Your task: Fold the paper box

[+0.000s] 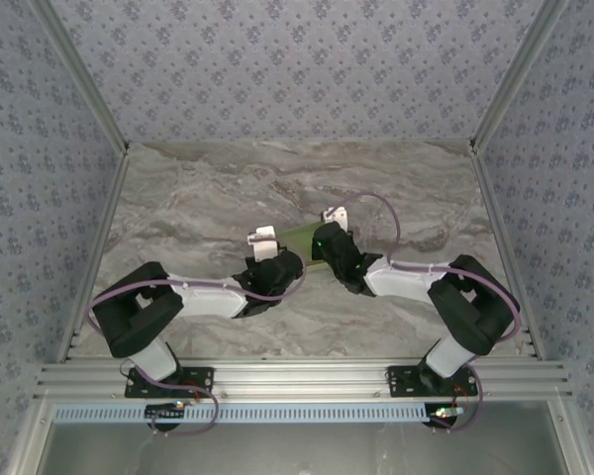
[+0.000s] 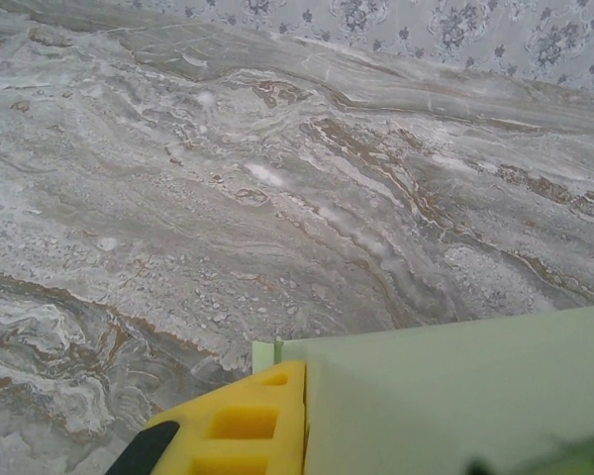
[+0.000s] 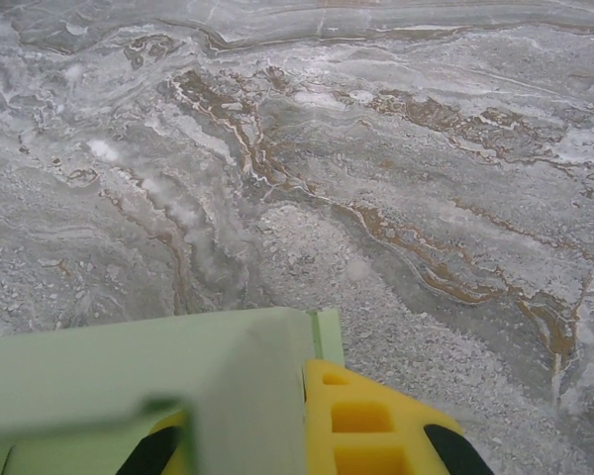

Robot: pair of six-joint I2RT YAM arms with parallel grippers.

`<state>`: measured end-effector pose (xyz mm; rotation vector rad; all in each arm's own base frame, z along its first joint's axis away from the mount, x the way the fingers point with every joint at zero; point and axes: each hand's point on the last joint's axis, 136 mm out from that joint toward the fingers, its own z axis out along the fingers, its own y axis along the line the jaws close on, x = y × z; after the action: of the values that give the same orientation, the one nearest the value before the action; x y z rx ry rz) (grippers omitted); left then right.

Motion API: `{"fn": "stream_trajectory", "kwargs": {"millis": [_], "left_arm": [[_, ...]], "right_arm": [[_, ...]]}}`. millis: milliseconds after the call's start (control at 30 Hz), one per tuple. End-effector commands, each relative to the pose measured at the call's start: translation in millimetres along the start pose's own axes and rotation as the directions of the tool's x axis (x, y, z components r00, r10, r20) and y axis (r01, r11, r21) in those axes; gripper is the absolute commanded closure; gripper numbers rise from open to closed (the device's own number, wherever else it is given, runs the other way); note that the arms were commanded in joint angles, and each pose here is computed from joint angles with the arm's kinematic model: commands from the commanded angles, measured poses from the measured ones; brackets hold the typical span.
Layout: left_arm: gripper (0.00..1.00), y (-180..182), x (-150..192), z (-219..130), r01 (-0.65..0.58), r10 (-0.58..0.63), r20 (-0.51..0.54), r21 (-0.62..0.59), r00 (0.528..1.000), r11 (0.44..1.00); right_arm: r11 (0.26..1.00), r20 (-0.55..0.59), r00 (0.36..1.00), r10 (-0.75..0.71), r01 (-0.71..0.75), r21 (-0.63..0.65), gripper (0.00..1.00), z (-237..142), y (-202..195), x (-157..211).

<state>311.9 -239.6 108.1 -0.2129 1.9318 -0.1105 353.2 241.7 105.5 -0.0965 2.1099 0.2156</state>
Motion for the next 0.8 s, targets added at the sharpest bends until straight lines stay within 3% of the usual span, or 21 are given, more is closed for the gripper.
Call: {"fn": "stream_trajectory", "kwargs": {"millis": [0,467,767], "left_arm": [[0.92,20.3,30.8,-1.9,-0.079,0.077,-0.043,-0.051,0.996,0.996],[0.87,33.3,40.4,-5.0,-0.157,0.157,-0.006,-0.09,0.988,0.984],[0.84,26.0,24.3,-13.4,-0.156,0.156,-0.006,-0.043,0.988,0.987]], "right_arm": [[0.996,-0.063,0.998,-0.011,0.017,0.089,1.0,-2.7,-22.1,31.5],[0.993,-0.059,0.997,0.039,-0.032,0.11,0.99,-7.3,-24.4,50.9],[0.993,-0.058,0.998,-0.023,0.029,0.113,0.98,-9.3,-22.9,32.2]]}}
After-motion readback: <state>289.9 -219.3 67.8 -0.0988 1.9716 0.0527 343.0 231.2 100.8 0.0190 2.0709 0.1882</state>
